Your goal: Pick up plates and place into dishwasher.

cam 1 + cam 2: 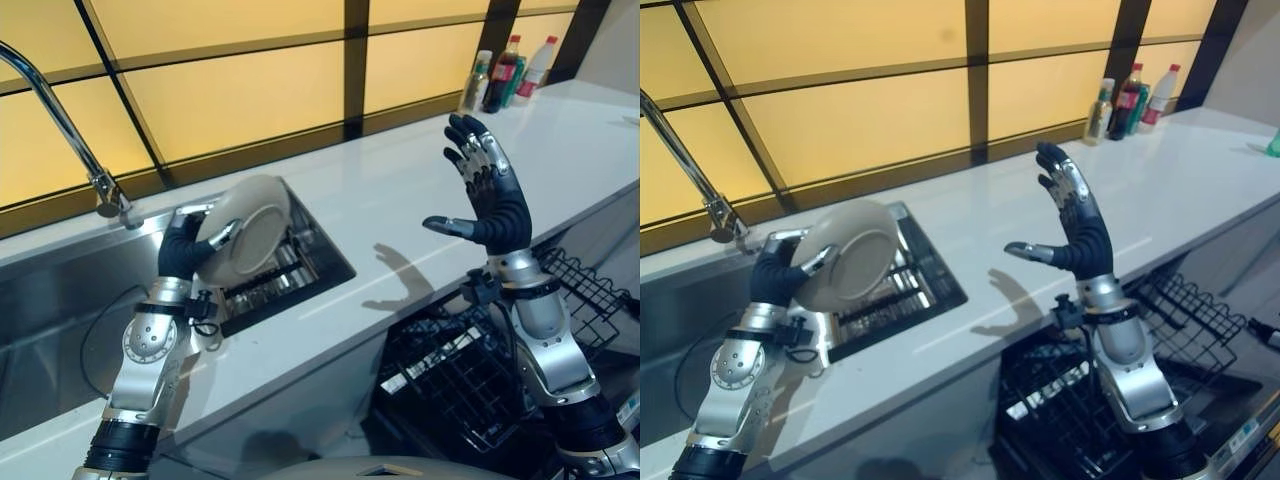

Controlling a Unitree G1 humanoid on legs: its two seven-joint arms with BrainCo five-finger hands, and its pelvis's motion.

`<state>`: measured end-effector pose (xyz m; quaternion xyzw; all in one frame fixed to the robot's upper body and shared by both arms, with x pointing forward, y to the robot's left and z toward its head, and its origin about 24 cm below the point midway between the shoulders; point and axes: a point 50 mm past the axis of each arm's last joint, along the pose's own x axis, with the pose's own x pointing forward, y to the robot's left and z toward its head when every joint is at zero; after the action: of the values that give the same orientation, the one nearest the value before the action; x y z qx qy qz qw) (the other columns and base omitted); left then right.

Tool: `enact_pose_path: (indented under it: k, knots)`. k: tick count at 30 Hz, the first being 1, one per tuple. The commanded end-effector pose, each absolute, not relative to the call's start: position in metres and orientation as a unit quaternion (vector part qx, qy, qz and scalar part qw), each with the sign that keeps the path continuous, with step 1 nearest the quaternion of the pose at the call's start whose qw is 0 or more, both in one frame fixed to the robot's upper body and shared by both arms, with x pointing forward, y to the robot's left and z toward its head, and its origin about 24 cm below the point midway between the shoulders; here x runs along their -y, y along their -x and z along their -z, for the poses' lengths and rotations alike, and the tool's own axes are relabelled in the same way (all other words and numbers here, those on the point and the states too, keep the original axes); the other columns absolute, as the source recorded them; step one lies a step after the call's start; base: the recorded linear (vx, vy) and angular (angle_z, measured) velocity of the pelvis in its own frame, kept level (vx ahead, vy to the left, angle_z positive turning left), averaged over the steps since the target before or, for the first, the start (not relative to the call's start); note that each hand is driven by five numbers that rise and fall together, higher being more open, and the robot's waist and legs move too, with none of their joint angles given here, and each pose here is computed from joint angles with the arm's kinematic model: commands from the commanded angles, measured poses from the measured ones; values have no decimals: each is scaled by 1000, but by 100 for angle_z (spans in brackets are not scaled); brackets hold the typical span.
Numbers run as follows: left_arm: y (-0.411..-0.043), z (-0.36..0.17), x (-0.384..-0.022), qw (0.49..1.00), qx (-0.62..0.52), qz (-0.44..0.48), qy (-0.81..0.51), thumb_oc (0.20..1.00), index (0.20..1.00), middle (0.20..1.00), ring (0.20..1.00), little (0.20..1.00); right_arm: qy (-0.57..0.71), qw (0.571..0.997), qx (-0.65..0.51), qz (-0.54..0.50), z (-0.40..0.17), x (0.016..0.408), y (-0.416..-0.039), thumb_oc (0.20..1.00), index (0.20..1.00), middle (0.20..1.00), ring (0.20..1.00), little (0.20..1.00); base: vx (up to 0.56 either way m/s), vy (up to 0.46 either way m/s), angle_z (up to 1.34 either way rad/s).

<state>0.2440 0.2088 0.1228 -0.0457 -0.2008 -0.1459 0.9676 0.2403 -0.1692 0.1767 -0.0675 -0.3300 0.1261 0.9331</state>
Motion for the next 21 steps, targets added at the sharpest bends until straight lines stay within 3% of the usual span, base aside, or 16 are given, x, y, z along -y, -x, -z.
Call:
enact_pose_path:
  k: [1,12,17,21]
  knots:
    - [-250,-153,-191,922,247,277,113,200,200,200,200,200,42,915,370,-157,-196,162,-238,1000,1000,1000,1000,1000,-38,7,1]
    - [-246,-144,-176,880,197,396,170,200,200,200,200,200,26,930,310,-197,-182,159,-241,1000,1000,1000,1000,1000,-3,1,0]
    - [-244,-140,-176,876,174,422,157,200,200,200,200,200,-13,921,178,-346,-154,146,-242,1000,1000,1000,1000,1000,0,0,0]
    - [-245,-137,-173,874,158,432,156,200,200,200,200,200,-40,900,143,-410,-146,136,-239,1000,1000,1000,1000,1000,15,-18,7]
